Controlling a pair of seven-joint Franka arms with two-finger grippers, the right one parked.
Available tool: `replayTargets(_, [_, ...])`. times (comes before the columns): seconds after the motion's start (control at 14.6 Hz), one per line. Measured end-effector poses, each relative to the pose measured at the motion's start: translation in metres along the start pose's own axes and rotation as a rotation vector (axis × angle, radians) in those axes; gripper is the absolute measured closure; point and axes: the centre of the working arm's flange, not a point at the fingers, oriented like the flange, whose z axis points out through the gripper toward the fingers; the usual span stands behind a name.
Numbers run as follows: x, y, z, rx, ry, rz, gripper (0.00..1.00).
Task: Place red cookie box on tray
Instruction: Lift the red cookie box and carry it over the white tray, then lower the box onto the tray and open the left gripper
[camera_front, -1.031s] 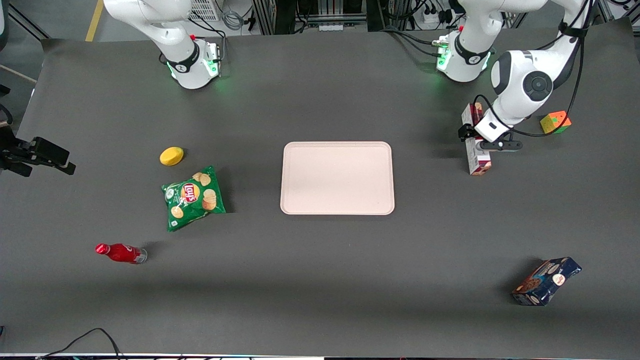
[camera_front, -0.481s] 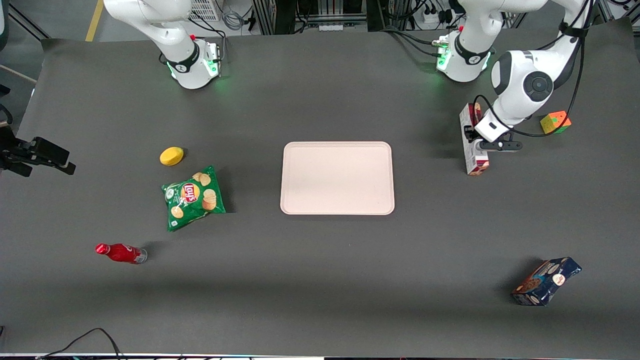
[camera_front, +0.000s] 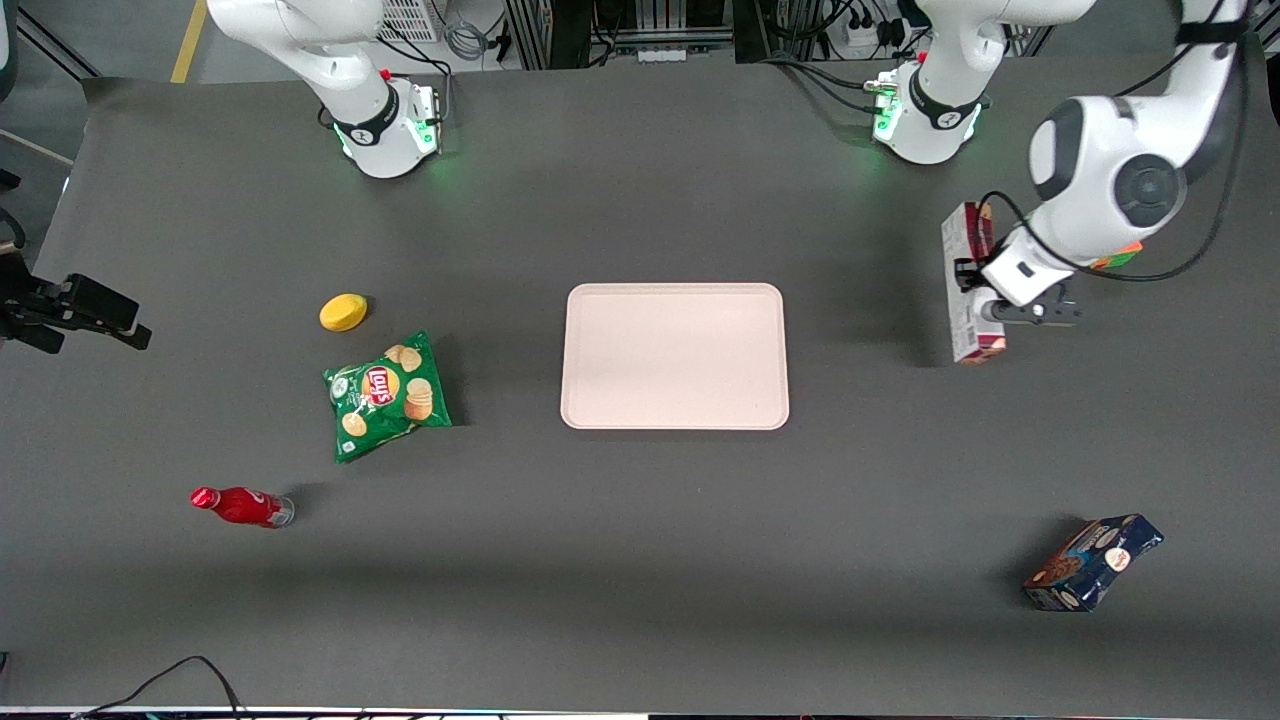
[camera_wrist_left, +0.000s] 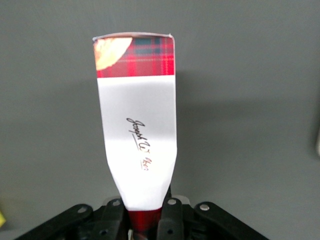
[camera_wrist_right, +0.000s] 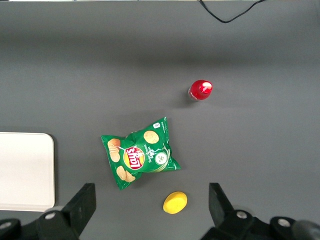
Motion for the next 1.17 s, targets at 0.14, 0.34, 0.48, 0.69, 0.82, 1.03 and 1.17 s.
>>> replayTargets(0.14, [0.019,0.019,-0.057,0.006,0.04,0.024,0.78])
replayTargets(0.34, [0.034,0.084,-0.125,0.021,0.095,0.009,0.78])
replayTargets(0.48, [0.042,0.137,-0.153,-0.013,0.119,-0.033,0.78])
replayTargets(0.69, [0.054,0.216,-0.147,-0.074,0.102,-0.053,0.78])
replayTargets(0.82, [0.056,0.267,-0.12,-0.092,0.099,-0.038,0.78])
replayTargets(1.03, [0.056,0.325,-0.056,-0.043,0.101,-0.023,0.78])
replayTargets(1.17, [0.058,0.351,-0.01,0.008,0.138,-0.032,0.78])
